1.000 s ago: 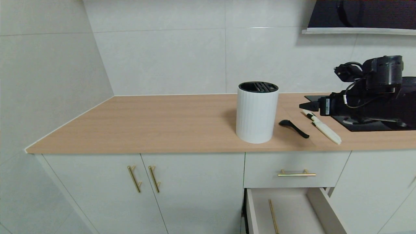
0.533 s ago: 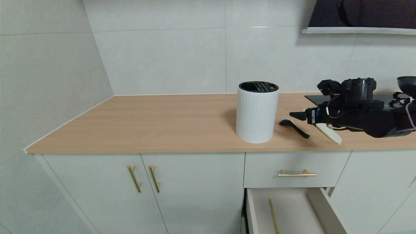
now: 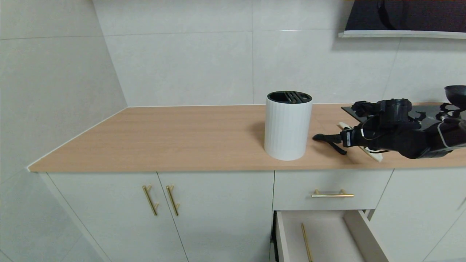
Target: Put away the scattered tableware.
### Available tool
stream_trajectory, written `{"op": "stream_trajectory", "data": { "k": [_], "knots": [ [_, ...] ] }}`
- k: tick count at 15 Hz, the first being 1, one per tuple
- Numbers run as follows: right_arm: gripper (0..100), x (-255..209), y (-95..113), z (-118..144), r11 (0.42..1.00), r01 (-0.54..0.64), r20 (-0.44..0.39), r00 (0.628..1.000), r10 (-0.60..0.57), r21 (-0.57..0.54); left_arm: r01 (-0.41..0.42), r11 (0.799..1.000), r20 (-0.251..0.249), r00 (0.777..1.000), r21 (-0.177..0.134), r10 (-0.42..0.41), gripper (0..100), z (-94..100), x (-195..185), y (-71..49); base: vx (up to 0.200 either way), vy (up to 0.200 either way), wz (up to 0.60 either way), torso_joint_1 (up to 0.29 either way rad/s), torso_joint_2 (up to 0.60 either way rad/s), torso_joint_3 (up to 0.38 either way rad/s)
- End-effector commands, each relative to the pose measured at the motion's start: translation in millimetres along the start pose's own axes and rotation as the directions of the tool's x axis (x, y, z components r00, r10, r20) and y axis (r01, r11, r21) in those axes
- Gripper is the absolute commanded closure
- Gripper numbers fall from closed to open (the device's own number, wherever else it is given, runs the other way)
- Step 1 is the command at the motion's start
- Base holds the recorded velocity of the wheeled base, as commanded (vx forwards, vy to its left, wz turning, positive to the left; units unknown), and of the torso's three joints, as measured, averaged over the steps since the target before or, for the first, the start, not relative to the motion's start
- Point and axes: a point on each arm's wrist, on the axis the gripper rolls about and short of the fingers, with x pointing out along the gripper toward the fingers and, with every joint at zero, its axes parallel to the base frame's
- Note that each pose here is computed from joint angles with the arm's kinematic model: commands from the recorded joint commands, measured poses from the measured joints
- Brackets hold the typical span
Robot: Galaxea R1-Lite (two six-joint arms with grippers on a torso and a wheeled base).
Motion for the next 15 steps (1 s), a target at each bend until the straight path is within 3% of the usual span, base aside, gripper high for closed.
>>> {"op": "stream_trajectory", "data": {
  "k": [1,7,14,15],
  "knots": [
    [0,9.7,-8.9,-10.1,1.000,0.012,-0.028,1.000,-0.012,0.005,0.000,1.000,0.000,1.000,0.000,0.000,0,0.0,0.0,0.0,0.000,0.000,0.00,0.000,0.00,0.000],
    [0,22.4,-12.5,-28.2,0.997,0.020,-0.097,0.995,-0.027,-0.070,0.000,1.000,0.000,1.000,0.000,0.000,0,0.0,0.0,0.0,0.000,0.000,0.00,0.000,0.00,0.000],
    [0,31.1,-12.9,-34.6,0.997,0.019,-0.105,0.994,-0.026,-0.069,0.001,1.000,0.000,1.000,0.000,-0.001,0,0.0,0.0,0.0,0.000,0.000,0.00,0.000,0.00,0.000],
    [100,31.2,-12.2,-34.6,0.997,0.019,-0.105,0.994,-0.026,-0.070,0.000,1.000,0.000,1.000,0.000,0.000,0,0.0,0.0,0.0,0.000,0.000,0.00,0.000,0.00,0.000]
  ]
}}
